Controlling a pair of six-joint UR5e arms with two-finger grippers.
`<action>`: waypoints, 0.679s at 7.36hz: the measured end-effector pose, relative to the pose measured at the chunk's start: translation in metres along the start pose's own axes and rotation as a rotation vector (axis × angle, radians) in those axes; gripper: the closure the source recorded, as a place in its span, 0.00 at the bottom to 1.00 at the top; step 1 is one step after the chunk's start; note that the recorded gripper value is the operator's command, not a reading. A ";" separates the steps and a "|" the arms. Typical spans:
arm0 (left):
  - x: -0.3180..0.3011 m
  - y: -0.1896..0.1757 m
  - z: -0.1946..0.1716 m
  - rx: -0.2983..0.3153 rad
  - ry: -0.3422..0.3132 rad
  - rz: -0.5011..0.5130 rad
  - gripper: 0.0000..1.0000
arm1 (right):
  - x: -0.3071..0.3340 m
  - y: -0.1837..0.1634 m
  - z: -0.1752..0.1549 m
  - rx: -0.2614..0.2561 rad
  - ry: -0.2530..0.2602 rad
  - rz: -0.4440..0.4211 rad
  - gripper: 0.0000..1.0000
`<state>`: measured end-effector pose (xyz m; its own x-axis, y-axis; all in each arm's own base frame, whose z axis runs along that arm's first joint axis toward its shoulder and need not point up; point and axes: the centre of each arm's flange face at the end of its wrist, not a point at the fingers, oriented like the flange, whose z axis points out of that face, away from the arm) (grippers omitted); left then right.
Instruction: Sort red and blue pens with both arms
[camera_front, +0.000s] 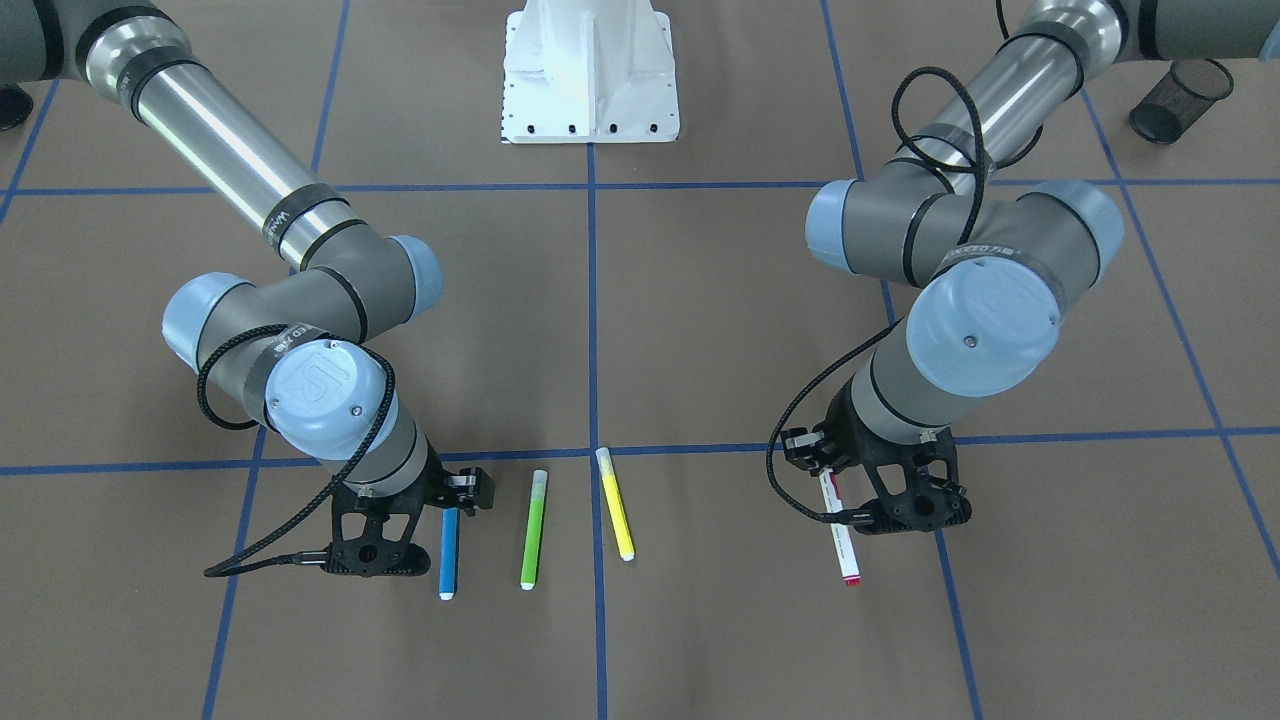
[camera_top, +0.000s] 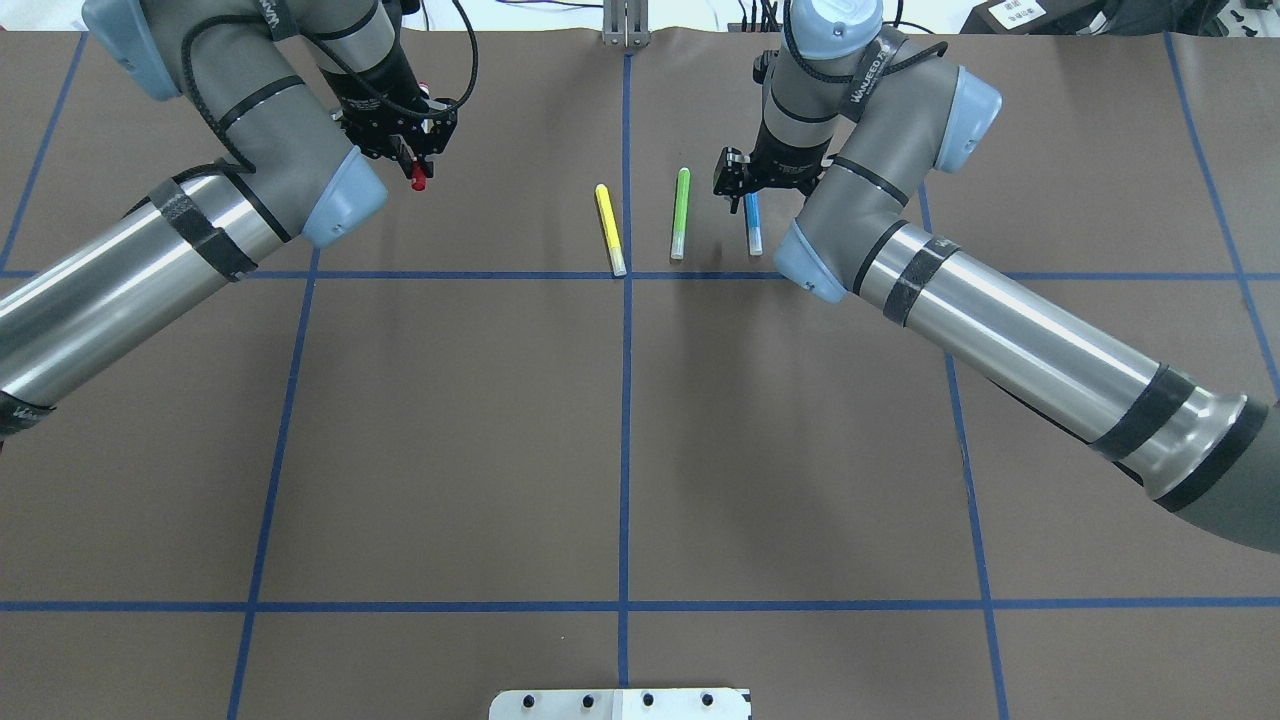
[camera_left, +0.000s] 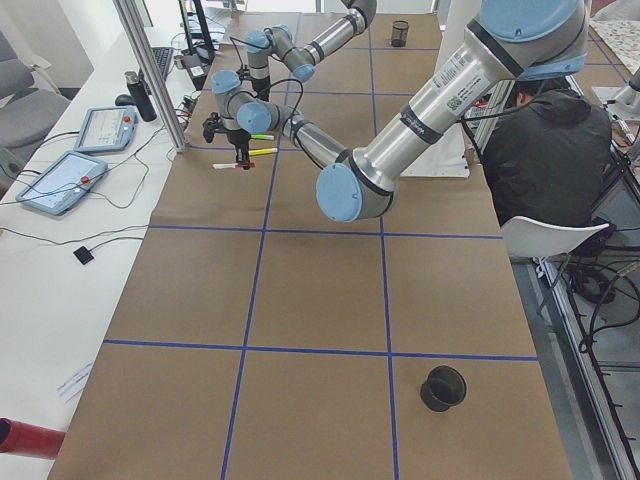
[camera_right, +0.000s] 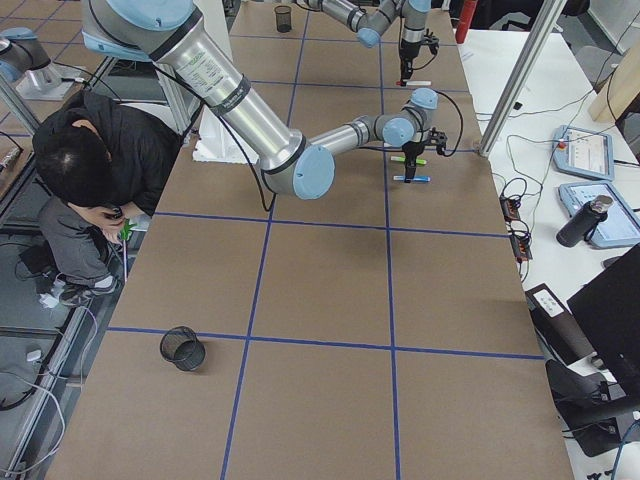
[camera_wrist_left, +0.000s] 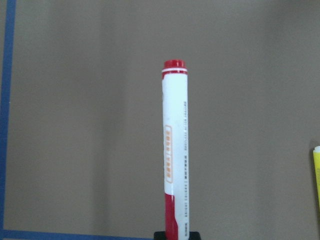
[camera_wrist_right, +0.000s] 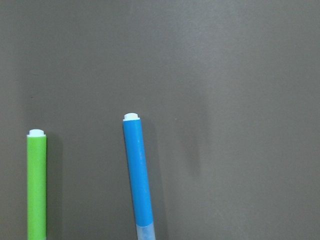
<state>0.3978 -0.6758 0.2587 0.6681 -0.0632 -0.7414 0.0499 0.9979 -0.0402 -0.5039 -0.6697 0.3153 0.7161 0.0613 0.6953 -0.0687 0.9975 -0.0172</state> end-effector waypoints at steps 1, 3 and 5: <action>-0.001 0.000 -0.003 -0.001 -0.003 0.004 1.00 | -0.003 0.004 0.008 -0.004 0.001 -0.008 0.06; -0.002 0.000 -0.005 -0.001 -0.005 0.004 1.00 | -0.008 0.010 0.018 -0.015 0.005 -0.026 0.19; -0.003 0.000 -0.006 0.001 -0.005 0.004 1.00 | -0.010 0.012 0.020 -0.022 0.004 -0.043 0.33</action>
<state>0.3914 -0.6758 0.2564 0.6718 -0.0589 -0.7384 0.0475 0.9982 -0.0364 -0.5262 -0.6587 0.3225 0.7208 0.0184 0.6929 -0.0223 0.9997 -0.0033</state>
